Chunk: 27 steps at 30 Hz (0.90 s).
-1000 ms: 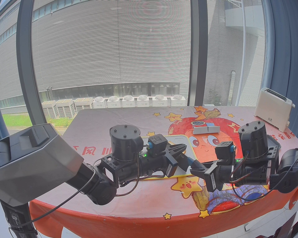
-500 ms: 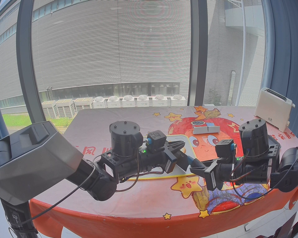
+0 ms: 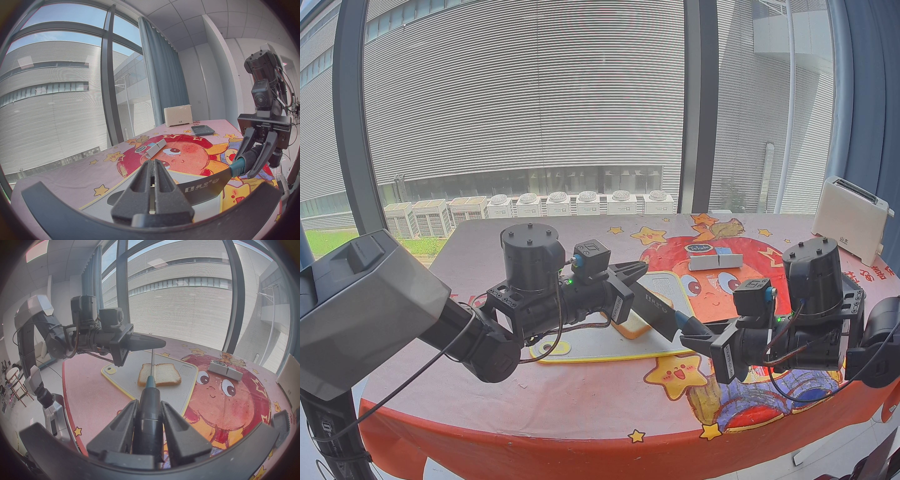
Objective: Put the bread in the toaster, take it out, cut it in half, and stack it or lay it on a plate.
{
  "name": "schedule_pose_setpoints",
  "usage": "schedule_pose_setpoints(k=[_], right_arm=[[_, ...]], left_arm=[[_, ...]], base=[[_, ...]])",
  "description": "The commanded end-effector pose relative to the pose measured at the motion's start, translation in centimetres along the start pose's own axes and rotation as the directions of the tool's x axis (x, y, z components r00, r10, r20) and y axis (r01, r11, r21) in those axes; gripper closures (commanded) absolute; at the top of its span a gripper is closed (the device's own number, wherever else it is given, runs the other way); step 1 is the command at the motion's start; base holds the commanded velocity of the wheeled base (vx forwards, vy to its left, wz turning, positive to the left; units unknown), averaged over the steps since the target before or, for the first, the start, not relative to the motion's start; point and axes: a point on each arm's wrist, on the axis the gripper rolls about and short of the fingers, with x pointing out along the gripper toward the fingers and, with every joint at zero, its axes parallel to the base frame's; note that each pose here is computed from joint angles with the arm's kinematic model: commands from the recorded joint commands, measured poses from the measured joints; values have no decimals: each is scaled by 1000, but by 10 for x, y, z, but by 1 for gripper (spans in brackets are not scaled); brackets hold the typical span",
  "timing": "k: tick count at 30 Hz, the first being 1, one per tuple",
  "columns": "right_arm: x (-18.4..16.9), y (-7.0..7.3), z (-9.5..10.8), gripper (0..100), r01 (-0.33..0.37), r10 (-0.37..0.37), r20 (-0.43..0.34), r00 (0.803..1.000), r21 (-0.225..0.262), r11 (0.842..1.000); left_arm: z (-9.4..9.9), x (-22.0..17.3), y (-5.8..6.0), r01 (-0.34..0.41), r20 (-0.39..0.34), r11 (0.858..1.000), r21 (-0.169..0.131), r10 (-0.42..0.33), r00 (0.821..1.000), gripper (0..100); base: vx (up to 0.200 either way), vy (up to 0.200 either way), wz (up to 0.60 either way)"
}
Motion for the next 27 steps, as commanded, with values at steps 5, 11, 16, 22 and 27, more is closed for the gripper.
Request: schedule_pose_setpoints(k=[5, 11, 16, 22, 27], right_arm=[[1, 1, -4, 100, 1, -1, -16, 1000, -3, 1000], [3, 1, -5, 100, 1, -1, -23, 1000, -5, 1000], [2, 0, -5, 100, 4, -4, -26, 1000, -4, 1000], [3, 0, 1, 100, 6, -6, -12, 1000, -6, 1000], [3, 3, 7, 100, -3, 3, -13, 1000, -13, 1000]], left_arm=[[0, 0, 0, -2, 4, 1000, 1, 2, 1000, 100], [-1, -1, -1, 0, -2, 1000, 1, 0, 1000, 100], [0, 0, 0, -2, 4, 1000, 3, 2, 1000, 100], [-2, 0, 1, -5, -4, 1000, 1, 5, 1000, 100], [-18, 2, -2, 3, -47, 1000, -7, -3, 999, 100]], base=[[0, 0, 0], [0, 0, 0], [0, 0, 0], [0, 0, 0], [0, 0, 0]])
